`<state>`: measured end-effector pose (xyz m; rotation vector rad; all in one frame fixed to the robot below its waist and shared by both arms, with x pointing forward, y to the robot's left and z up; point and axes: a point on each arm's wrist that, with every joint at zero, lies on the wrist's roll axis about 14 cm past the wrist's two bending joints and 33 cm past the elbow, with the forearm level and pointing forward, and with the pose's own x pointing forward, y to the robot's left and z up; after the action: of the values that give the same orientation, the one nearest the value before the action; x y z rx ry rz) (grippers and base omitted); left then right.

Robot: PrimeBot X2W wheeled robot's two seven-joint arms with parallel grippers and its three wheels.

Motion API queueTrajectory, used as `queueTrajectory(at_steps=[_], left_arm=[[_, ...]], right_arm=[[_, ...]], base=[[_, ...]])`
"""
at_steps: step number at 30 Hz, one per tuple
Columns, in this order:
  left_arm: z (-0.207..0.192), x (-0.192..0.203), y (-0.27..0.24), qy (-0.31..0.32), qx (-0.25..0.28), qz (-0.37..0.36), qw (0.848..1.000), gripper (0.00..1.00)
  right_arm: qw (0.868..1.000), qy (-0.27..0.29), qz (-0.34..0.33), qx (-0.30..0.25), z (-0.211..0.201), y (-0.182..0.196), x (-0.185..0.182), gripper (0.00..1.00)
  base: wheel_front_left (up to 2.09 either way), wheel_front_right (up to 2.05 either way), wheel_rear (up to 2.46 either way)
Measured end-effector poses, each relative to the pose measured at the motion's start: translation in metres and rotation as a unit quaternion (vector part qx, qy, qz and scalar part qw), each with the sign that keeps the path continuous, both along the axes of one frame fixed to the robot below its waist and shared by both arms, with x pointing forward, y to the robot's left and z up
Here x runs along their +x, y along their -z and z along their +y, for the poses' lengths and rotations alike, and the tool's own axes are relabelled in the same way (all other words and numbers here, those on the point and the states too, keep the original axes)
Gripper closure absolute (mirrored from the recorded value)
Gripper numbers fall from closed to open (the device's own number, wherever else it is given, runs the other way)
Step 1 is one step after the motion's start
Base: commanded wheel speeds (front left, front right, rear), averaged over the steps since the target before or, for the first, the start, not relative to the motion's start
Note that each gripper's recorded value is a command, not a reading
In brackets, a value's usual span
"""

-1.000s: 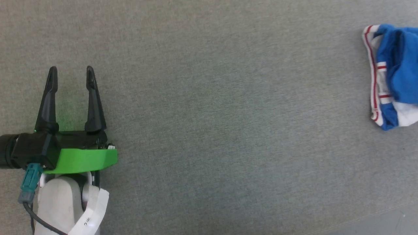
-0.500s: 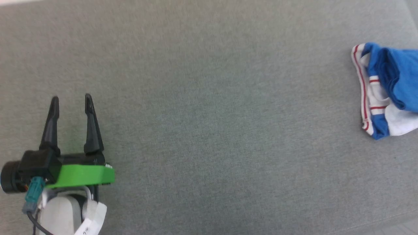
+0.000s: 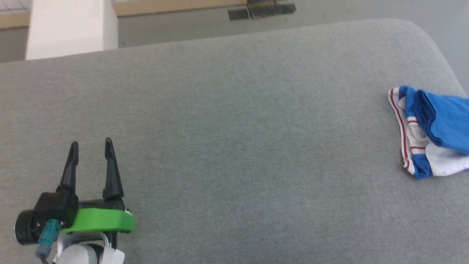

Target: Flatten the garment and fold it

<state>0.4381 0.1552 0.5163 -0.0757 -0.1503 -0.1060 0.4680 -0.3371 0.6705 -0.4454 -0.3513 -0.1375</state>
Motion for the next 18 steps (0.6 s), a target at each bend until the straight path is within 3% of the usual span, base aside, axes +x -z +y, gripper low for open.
queueTrajectory(at_steps=[7, 18], left_arm=[[0.011, -0.022, -0.009, -0.017, -0.004, -0.004, 1.000, 0.00], [0.030, -0.057, -0.021, -0.047, 0.000, -0.014, 0.999, 0.00]], right_arm=[[0.993, -0.080, -0.017, 0.087, 0.067, 0.021, -0.014, 0.00], [0.965, -0.122, 0.074, 0.220, 0.131, 0.111, -0.055, 0.00]], base=[[0.00, 0.00, 0.00], [0.00, 0.00, 0.00]])
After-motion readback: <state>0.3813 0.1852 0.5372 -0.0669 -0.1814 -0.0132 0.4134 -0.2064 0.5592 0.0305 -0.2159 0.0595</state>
